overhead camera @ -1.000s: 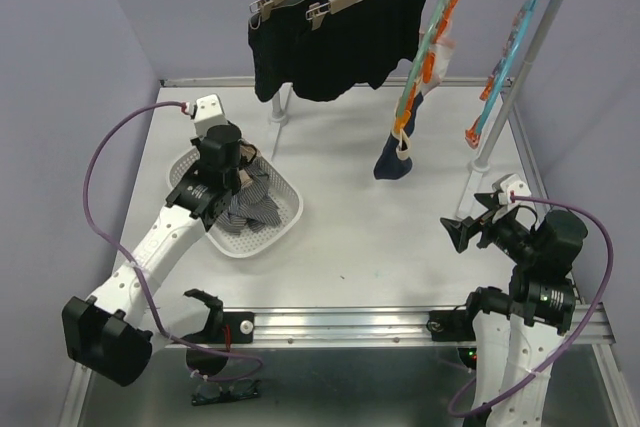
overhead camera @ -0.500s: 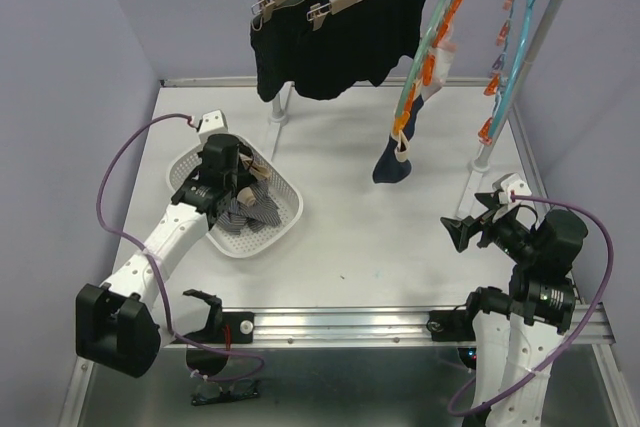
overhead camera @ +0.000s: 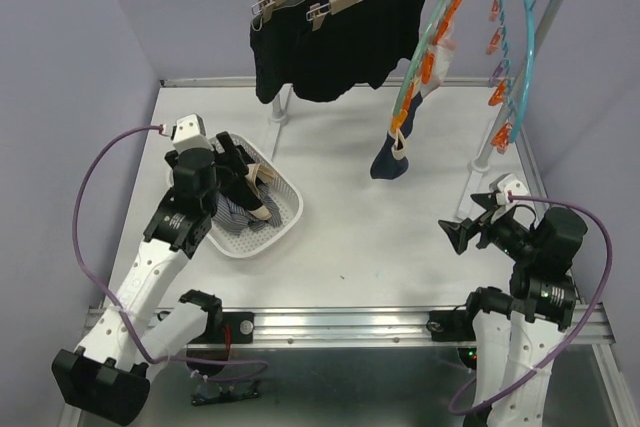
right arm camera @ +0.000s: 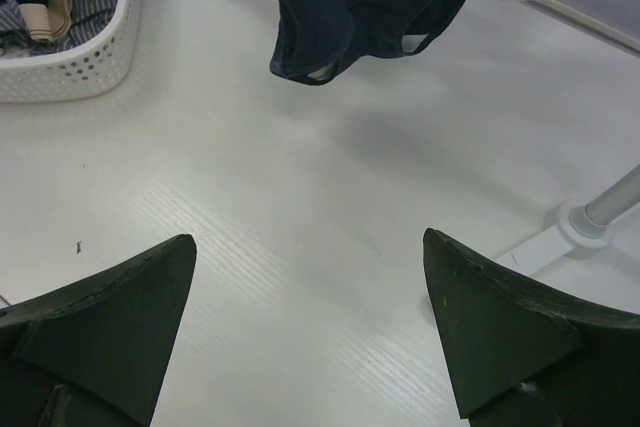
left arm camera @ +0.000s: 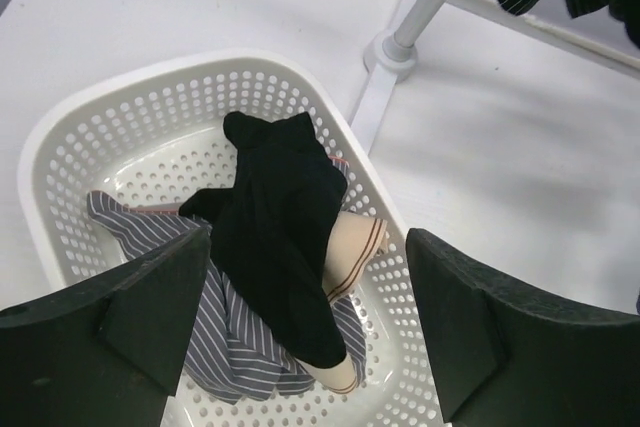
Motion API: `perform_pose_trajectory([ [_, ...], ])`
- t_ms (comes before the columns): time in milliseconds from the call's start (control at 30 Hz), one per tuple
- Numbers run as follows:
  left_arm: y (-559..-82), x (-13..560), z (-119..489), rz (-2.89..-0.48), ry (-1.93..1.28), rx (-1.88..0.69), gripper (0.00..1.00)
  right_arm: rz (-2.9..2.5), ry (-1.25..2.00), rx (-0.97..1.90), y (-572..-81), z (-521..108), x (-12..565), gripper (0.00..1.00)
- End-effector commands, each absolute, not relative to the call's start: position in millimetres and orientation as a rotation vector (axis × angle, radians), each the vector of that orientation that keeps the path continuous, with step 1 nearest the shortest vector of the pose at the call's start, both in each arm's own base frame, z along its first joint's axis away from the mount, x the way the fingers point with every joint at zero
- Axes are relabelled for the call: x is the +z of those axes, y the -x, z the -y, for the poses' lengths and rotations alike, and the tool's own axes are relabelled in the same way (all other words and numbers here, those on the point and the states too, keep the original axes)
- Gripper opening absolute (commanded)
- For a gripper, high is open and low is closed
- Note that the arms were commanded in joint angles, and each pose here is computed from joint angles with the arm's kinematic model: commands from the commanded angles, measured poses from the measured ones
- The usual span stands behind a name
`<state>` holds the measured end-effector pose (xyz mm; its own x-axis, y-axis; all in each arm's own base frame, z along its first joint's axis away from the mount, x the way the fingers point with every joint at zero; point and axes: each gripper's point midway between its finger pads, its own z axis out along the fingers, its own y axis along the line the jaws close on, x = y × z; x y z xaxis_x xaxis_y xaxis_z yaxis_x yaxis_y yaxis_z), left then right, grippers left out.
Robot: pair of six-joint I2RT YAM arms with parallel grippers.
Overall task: Remove the underwear clipped to the hanger
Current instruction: Place the underwear in the bin.
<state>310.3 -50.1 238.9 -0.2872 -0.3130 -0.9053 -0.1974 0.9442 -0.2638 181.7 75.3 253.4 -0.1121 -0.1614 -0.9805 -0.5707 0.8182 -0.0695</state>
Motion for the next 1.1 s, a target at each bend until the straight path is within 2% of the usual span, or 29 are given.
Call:
perform_pose_trajectory([
  [0,-302,278,51,-1.755,0.283,-0.159,0.91,-1.659,0.665,0.403,-176,-82,267,1.00],
  [100,-295,284,59,-1.694,0.181,-0.200,0.91,-1.686,0.712,0.420,-173,-83,271,1.00],
  [200,-289,277,68,-1.673,0.099,-0.242,0.94,-1.656,0.792,0.408,-167,-87,299,1.00],
  [400,-290,266,72,-1.667,0.076,-0.253,0.95,-1.690,0.834,0.533,-157,-98,327,1.00],
  [1067,-286,266,86,-1.662,0.030,-0.335,0.95,-1.464,0.735,0.735,-188,-111,484,1.00],
])
